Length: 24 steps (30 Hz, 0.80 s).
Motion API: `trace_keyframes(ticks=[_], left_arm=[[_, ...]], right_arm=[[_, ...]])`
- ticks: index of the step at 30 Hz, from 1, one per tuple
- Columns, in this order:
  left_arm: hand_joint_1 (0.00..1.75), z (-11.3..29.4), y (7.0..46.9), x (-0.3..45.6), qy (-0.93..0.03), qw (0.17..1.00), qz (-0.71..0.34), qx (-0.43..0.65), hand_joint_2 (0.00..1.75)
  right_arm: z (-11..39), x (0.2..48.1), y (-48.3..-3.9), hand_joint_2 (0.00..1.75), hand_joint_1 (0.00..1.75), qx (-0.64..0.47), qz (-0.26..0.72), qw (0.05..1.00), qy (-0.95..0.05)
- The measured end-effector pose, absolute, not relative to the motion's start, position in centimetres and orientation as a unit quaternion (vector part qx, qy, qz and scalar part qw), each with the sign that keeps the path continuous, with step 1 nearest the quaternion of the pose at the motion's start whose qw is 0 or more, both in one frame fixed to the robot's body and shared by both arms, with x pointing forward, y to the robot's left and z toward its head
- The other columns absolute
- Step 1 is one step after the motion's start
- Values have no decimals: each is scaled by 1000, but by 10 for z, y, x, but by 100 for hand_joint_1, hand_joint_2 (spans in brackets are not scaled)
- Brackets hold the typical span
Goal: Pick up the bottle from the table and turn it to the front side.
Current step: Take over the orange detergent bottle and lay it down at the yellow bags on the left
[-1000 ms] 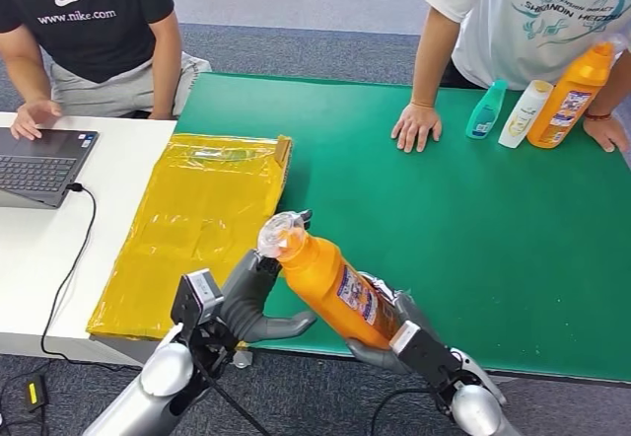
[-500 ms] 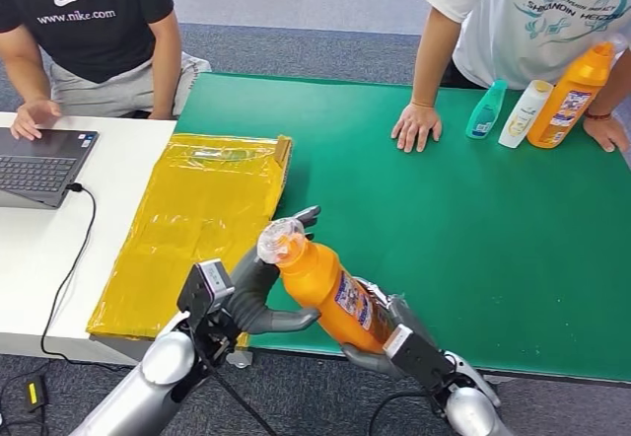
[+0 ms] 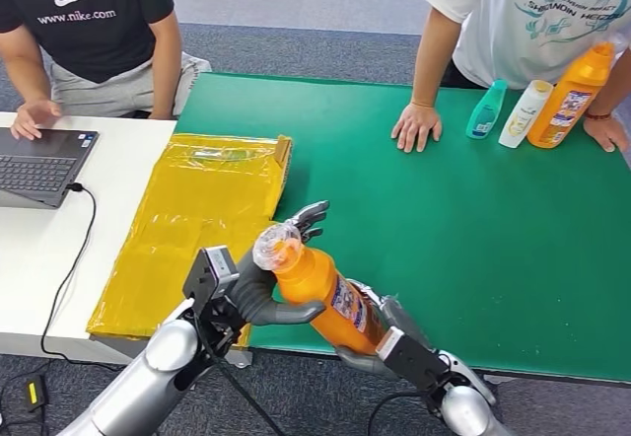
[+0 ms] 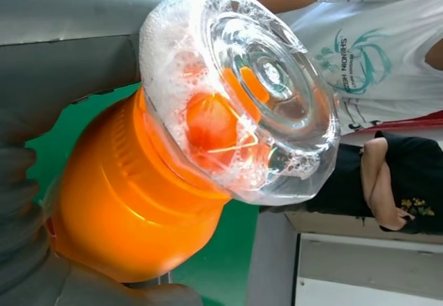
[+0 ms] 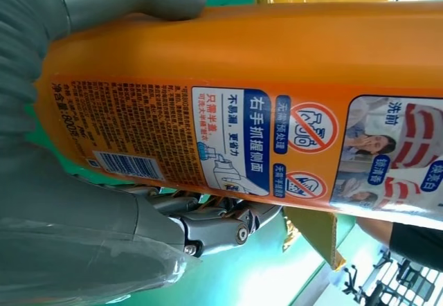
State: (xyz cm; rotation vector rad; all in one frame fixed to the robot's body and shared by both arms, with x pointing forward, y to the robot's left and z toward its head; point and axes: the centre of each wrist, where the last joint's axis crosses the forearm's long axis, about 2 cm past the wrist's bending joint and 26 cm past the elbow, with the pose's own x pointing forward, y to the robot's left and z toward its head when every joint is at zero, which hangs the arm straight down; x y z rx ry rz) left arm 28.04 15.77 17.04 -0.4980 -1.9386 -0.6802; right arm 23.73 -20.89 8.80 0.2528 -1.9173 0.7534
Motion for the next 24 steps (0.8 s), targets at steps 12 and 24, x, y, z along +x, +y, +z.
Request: trace_keyframes(ticks=[12,24], left_arm=[[175,171,156,283,-794,492,-287,-212,175],[175,171,153,284,-794,488,-288,-222,175]], right_arm=[[85,239,-207,175,175,107,318,510,-792],[83,239,-206,175,175,110,324,513,-788]])
